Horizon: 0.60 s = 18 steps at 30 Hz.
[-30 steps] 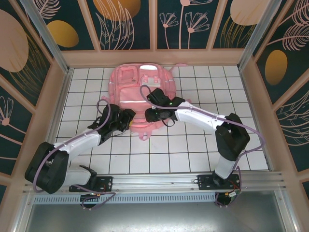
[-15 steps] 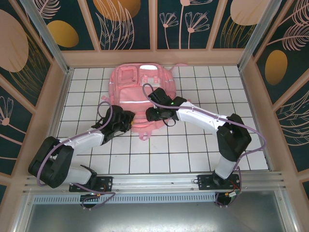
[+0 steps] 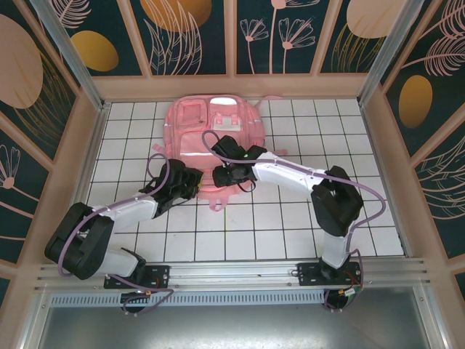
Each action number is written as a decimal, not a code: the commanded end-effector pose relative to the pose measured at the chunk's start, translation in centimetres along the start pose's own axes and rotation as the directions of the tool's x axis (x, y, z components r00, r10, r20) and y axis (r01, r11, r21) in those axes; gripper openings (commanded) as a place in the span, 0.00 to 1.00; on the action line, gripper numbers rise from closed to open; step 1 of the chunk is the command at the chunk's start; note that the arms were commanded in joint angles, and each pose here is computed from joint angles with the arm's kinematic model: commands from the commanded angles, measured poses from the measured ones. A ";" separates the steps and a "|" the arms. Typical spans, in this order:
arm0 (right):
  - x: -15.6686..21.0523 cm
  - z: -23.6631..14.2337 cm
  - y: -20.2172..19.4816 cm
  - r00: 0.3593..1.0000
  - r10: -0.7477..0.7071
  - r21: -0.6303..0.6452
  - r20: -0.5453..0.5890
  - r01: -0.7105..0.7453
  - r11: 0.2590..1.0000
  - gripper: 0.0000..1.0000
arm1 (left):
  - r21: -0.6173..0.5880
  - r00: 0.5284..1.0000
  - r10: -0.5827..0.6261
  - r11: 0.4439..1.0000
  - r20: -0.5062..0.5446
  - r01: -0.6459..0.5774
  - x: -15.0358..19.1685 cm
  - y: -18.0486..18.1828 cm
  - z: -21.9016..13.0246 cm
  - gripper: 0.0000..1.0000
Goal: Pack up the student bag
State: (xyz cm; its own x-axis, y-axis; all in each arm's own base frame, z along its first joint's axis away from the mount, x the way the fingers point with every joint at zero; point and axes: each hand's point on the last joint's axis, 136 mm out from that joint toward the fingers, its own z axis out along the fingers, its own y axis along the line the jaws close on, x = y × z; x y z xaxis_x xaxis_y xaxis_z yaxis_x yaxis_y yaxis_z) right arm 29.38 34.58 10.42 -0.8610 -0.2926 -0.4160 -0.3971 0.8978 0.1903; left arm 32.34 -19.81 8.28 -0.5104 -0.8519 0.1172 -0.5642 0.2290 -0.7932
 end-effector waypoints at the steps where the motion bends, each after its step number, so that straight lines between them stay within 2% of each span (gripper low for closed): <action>1: -0.6 0.0 -0.4 1.000 0.003 0.067 0.008 -0.003 0.998 0.52 | 0.014 1.000 0.009 1.000 0.018 -0.009 -0.3 -0.2 0.2 0.20; 7: -2.5 -2.0 -0.4 0.992 0.075 0.034 0.102 -0.078 0.996 0.53 | 0.019 0.999 0.027 0.999 0.033 -0.027 -0.6 -0.4 0.0 0.00; 13: -3.9 -4.5 -1.3 0.966 0.178 -0.040 0.188 -0.174 0.984 0.53 | 0.069 0.997 0.052 0.996 0.056 -0.055 -0.6 -2.6 -1.4 0.00; 18: -3.6 -5.2 0.8 0.978 0.138 -0.153 0.155 -0.114 0.982 0.54 | 0.154 0.998 0.054 0.986 0.043 -0.060 -0.1 -5.5 -2.9 0.00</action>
State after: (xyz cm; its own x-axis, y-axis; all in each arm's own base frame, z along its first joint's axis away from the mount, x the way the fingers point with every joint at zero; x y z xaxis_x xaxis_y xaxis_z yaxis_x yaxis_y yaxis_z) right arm 31.17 33.18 15.24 -0.8523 -0.1084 -0.5116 -0.2934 0.9089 0.2962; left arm 32.47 -19.31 10.62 -0.5058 -0.8587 0.0826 -0.5138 0.2230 -0.8284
